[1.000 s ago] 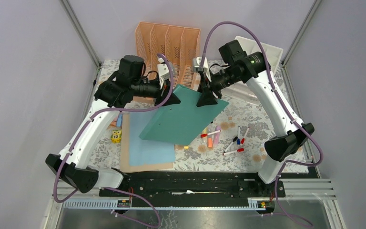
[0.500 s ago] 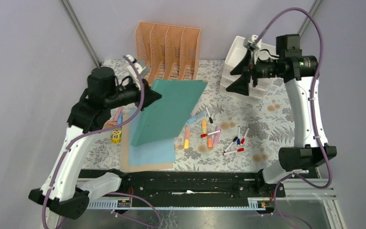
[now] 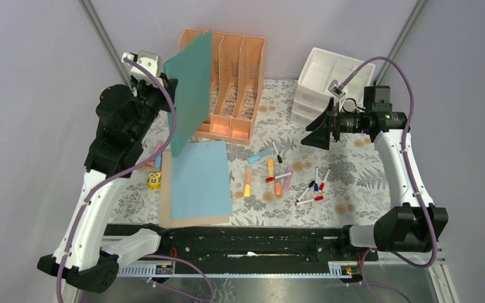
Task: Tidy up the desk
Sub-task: Place the folder in the storage box.
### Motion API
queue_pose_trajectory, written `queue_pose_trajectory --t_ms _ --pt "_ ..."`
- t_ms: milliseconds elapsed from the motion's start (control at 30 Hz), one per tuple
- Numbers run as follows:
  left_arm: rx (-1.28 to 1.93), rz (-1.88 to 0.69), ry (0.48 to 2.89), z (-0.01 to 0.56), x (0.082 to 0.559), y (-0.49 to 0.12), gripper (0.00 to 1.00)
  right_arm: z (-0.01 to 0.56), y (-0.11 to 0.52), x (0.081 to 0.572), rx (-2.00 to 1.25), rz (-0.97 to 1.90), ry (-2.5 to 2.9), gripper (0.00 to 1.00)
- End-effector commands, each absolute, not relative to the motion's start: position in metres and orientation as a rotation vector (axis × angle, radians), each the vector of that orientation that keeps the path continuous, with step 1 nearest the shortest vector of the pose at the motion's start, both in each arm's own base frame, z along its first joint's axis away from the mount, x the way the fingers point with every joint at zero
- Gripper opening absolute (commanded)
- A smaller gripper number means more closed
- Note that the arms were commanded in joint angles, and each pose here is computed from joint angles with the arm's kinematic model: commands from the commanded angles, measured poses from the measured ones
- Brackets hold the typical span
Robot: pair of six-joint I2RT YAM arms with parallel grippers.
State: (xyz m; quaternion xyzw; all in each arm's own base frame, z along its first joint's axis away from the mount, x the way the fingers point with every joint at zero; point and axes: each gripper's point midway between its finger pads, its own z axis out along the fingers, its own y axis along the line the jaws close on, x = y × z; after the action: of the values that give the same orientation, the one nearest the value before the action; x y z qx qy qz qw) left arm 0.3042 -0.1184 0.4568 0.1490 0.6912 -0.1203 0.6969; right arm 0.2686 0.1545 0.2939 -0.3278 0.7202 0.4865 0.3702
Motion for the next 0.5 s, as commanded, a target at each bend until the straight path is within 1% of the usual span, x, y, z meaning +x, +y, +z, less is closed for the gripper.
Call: queue_pose_trajectory --t_ms 0,133,267,467 --pt "0.124 -0.056 1.314 0.519 0.338 -0.074 0.0 0.312 0.159 0.263 -0.864 1.259 1.72 1.0" --pt "0.075 0.015 1.276 0.52 0.365 -0.049 0.0 0.306 0.159 0.261 -0.844 1.277 1.726 1.0" --pt "0.056 0.016 1.221 0.518 0.387 -0.027 0.0 0.302 0.16 0.259 -0.837 1.29 1.728 1.0" --pt "0.112 -0.045 1.192 0.513 0.419 -0.023 0.0 0.298 0.16 0.261 -0.827 1.3 1.74 1.0"
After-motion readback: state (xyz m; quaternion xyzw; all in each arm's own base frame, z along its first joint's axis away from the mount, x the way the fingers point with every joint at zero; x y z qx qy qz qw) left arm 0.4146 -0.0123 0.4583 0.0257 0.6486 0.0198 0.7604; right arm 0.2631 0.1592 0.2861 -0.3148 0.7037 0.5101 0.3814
